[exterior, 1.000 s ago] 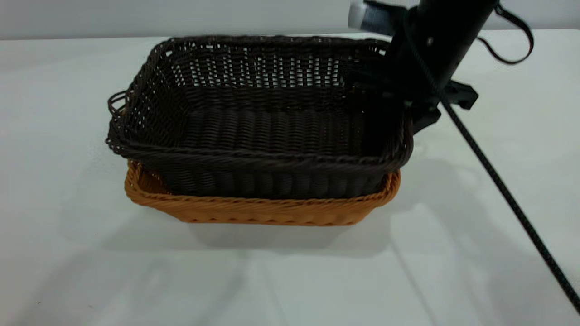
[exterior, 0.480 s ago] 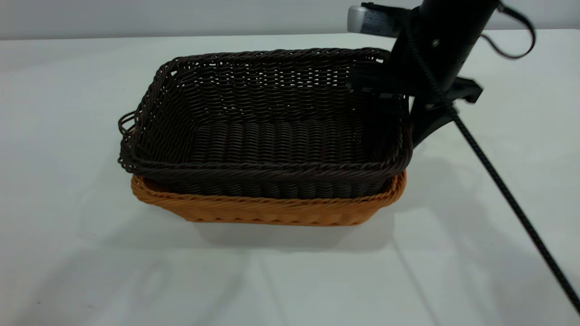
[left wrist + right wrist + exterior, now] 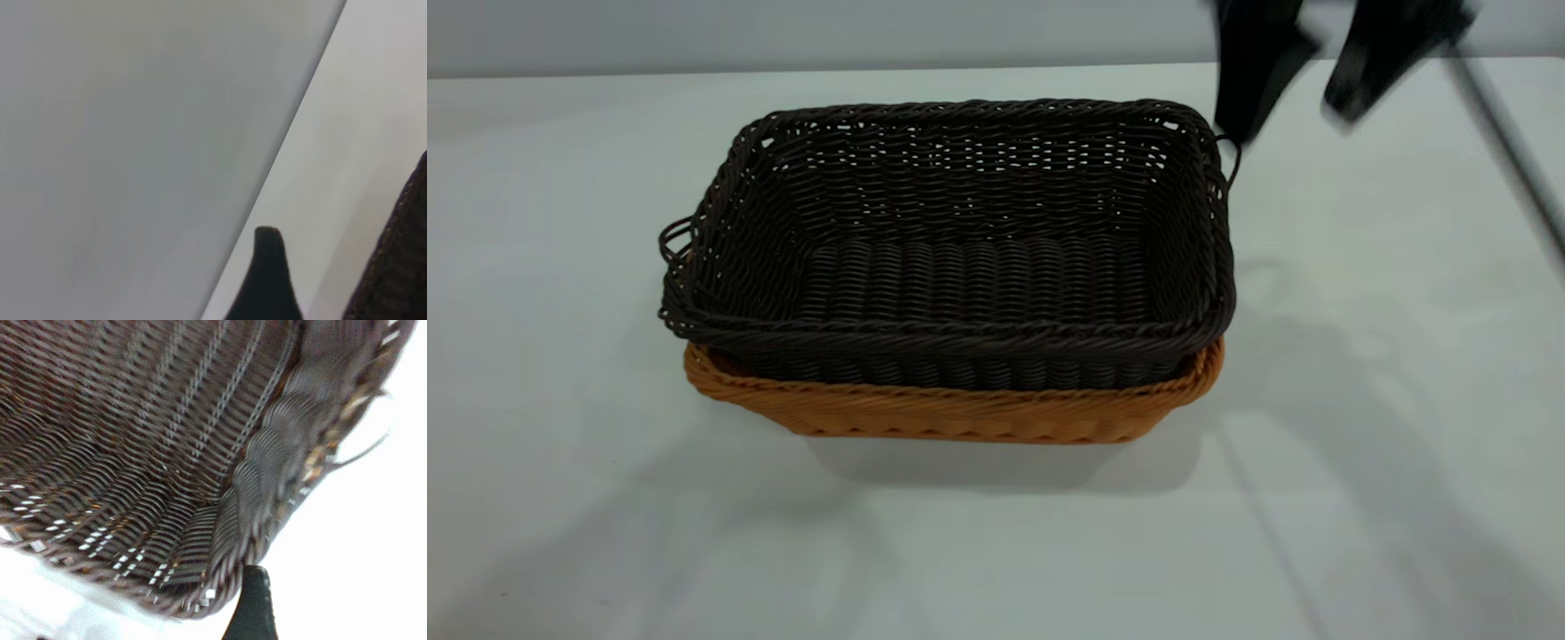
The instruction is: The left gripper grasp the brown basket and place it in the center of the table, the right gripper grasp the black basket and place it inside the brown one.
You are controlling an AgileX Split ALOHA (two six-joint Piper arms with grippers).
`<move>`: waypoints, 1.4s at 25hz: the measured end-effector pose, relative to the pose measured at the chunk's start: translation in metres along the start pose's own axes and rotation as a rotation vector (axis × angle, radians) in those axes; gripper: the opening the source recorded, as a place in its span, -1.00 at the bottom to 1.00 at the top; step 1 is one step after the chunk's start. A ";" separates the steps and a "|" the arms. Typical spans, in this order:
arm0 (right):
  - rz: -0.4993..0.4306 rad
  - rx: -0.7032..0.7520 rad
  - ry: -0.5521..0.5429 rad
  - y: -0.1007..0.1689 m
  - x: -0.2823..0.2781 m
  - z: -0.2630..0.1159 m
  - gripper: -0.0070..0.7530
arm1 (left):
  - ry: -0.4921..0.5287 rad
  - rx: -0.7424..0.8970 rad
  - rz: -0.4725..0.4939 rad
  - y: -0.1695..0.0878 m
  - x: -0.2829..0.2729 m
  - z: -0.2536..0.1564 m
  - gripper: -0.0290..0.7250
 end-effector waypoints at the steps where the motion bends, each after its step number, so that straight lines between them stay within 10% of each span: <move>1: -0.003 -0.001 -0.027 0.002 -0.016 -0.002 0.50 | -0.004 -0.015 0.000 -0.001 -0.011 0.001 0.51; 18: 0.016 -0.023 -0.403 0.037 -0.232 -0.133 0.50 | 0.347 -0.557 0.031 -0.033 -0.156 -0.043 0.51; 35: -0.087 -0.005 -0.459 0.008 -0.137 -0.292 0.50 | 0.670 -0.794 -0.130 -0.140 -0.125 -0.145 0.51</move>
Point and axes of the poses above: a point on each arm's last joint axis where the gripper is mounted, x pointing out along that axis toward the gripper, y along the wrist's bending axis when the last joint is at zero, z = x × y, the point moved 2 cm from there along x, pointing out along that axis toward the gripper, and after that the axes turned 3 degrees about x, right-handed, at the moved point
